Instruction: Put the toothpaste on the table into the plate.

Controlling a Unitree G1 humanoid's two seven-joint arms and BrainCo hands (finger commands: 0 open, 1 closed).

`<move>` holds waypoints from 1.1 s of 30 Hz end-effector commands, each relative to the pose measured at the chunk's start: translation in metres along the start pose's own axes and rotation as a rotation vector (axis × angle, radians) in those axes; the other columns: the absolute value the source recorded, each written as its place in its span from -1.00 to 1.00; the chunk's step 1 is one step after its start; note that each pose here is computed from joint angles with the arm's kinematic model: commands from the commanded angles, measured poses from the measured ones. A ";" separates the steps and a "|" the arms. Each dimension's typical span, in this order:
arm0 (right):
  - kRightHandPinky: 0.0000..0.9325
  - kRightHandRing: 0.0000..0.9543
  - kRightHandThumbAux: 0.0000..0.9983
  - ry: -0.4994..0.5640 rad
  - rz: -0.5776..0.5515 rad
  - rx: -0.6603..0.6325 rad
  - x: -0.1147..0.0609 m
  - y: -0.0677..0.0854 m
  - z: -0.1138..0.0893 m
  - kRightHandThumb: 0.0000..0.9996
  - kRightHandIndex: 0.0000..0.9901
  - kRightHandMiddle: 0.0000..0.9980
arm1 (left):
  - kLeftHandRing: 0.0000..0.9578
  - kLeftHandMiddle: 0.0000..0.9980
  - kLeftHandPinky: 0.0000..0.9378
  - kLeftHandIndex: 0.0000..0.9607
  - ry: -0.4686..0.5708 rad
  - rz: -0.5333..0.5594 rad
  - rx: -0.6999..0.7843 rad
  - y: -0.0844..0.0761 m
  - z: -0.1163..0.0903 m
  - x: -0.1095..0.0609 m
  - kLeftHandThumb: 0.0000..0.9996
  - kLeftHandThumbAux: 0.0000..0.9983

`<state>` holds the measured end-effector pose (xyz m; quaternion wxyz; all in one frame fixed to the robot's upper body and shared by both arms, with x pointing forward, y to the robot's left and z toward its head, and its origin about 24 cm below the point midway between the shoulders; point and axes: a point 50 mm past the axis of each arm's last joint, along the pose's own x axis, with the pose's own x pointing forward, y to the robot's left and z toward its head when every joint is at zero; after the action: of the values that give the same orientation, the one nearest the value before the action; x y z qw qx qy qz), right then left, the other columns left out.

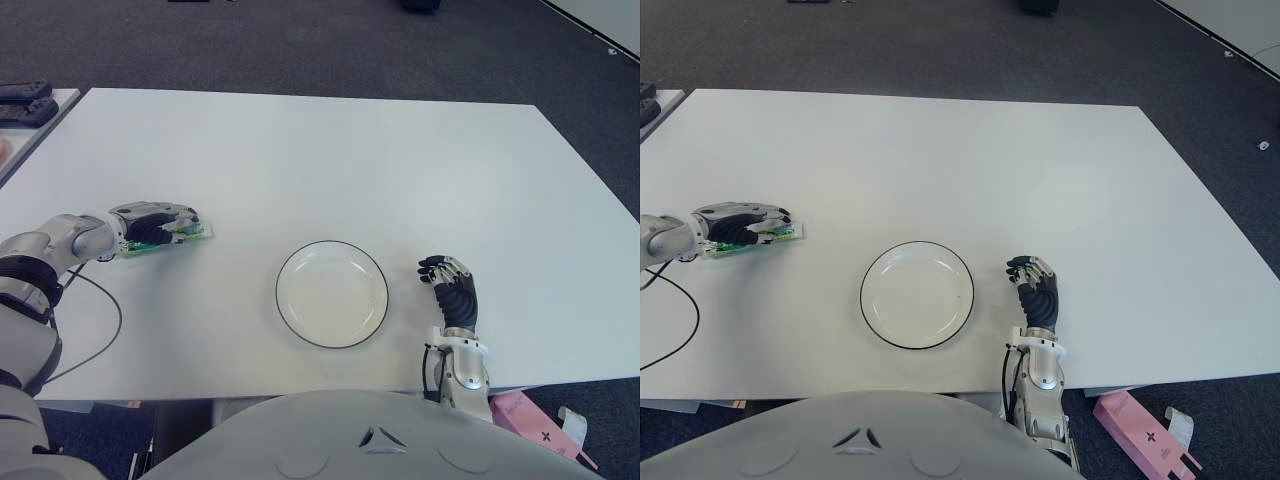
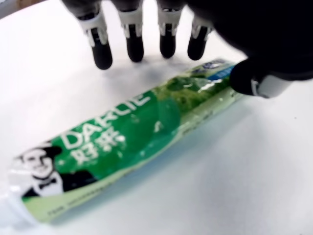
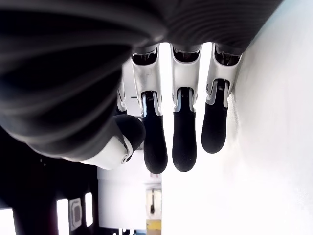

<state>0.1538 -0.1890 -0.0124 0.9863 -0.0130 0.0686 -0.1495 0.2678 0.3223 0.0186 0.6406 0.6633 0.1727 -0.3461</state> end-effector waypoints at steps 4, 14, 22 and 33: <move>0.00 0.00 0.46 0.021 -0.003 0.006 0.000 -0.001 -0.003 0.42 -0.13 -0.03 | -0.14 -0.17 -0.04 -0.17 0.043 -0.250 -0.056 -0.067 0.005 0.004 0.45 -0.26; 0.00 0.00 0.46 0.014 -0.004 0.006 0.000 -0.001 -0.003 0.42 -0.13 -0.03 | 0.55 0.49 0.54 -0.04 0.044 -0.118 -0.115 -0.068 0.005 0.001 0.47 0.30; -0.01 0.00 0.46 0.008 0.000 0.005 0.000 -0.002 -0.002 0.42 -0.14 -0.03 | 0.69 0.63 0.71 -0.08 0.052 -0.030 -0.154 -0.069 0.007 0.002 0.47 0.39; 0.01 0.00 0.46 0.010 -0.001 0.011 0.001 -0.003 -0.003 0.42 -0.13 -0.03 | 0.75 0.70 0.73 -0.08 0.051 0.000 -0.148 -0.070 0.008 0.000 0.46 0.40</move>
<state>0.1533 -0.1919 -0.0124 0.9862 -0.0112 0.0662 -0.1515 0.2489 0.3255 0.0019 0.7140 0.6334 0.1470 -0.2596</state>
